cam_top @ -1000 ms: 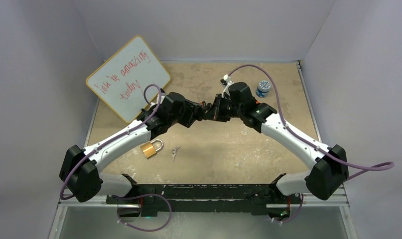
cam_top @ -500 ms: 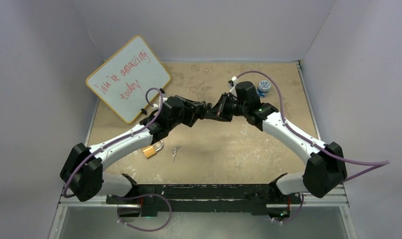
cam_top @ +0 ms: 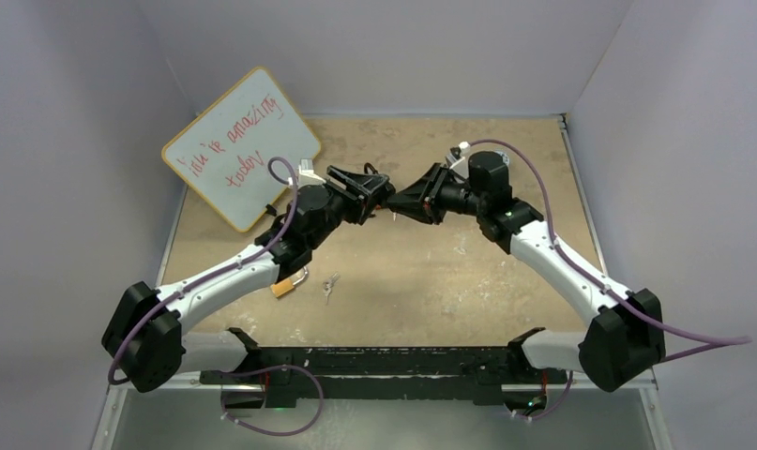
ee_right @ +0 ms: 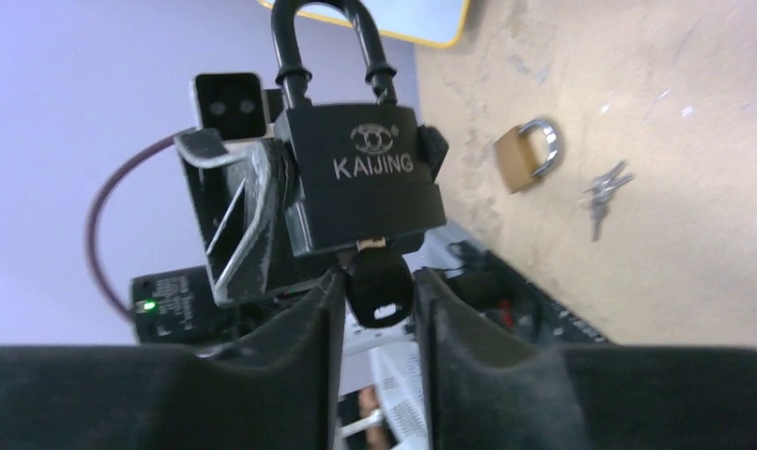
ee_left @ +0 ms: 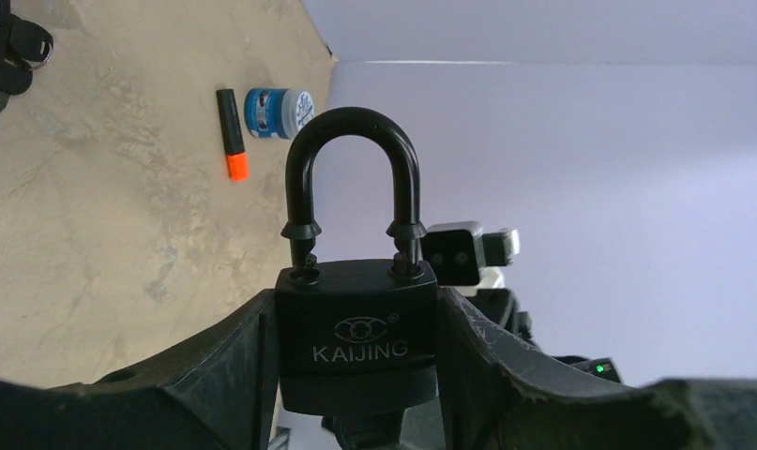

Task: Unlock with the key

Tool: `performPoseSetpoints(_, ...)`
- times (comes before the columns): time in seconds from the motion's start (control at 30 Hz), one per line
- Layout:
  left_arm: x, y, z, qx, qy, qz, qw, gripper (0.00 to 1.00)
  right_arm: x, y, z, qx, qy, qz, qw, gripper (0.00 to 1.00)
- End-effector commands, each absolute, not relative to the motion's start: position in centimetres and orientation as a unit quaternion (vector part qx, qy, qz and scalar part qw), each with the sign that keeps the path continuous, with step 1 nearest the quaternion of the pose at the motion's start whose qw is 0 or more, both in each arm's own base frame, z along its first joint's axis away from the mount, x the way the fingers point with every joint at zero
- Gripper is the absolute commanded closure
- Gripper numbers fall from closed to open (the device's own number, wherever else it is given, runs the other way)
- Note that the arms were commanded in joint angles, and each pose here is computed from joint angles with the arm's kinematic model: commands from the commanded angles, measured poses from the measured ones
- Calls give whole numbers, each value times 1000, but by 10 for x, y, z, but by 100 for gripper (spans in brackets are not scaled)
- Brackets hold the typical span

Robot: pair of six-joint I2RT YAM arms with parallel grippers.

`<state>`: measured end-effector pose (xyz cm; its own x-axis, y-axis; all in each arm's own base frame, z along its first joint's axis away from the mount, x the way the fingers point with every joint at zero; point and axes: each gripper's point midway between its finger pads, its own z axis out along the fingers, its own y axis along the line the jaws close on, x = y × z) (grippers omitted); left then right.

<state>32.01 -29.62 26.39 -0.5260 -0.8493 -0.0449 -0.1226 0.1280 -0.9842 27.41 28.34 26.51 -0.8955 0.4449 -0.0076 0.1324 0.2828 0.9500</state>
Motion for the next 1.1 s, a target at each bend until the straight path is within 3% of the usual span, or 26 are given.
performPoseSetpoints(0.0, 308, -300, 342, -264, 642, -599, 399, 100, 277, 261, 270, 152, 821, 509, 209, 56)
performPoseSetpoints(0.07, 313, -297, 334, -257, 669, -570, 402, 100, 272, 248, 268, 129, 832, 484, 237, 47)
performPoseSetpoints(0.27, 322, -294, 330, -186, 711, -500, 458, 100, 255, 217, 263, 66, 849, 418, 316, 34)
performPoseSetpoints(0.37, 313, -305, 350, -44, 691, -495, 525, 100, 252, 212, 283, 36, 833, 420, 359, 23)
performPoseSetpoints(0.47, 288, -322, 359, 153, 655, -477, 566, 100, 251, 215, 320, -13, 796, 442, 413, 28)
performPoseSetpoints(0.6, 266, -328, 350, 291, 626, -443, 571, 100, 261, 218, 344, -51, 792, 427, 433, 29)
performPoseSetpoints(0.93, 254, -326, 352, 373, 574, -416, 598, 100, 271, 242, 339, -78, 803, 455, 376, 24)
performPoseSetpoints(1.0, 253, -326, 352, 376, 573, -417, 597, 100, 270, 242, 331, -79, 812, 451, 363, 28)
performPoseSetpoints(1.07, 251, -327, 353, 379, 570, -419, 596, 100, 270, 239, 319, -79, 824, 436, 353, 38)
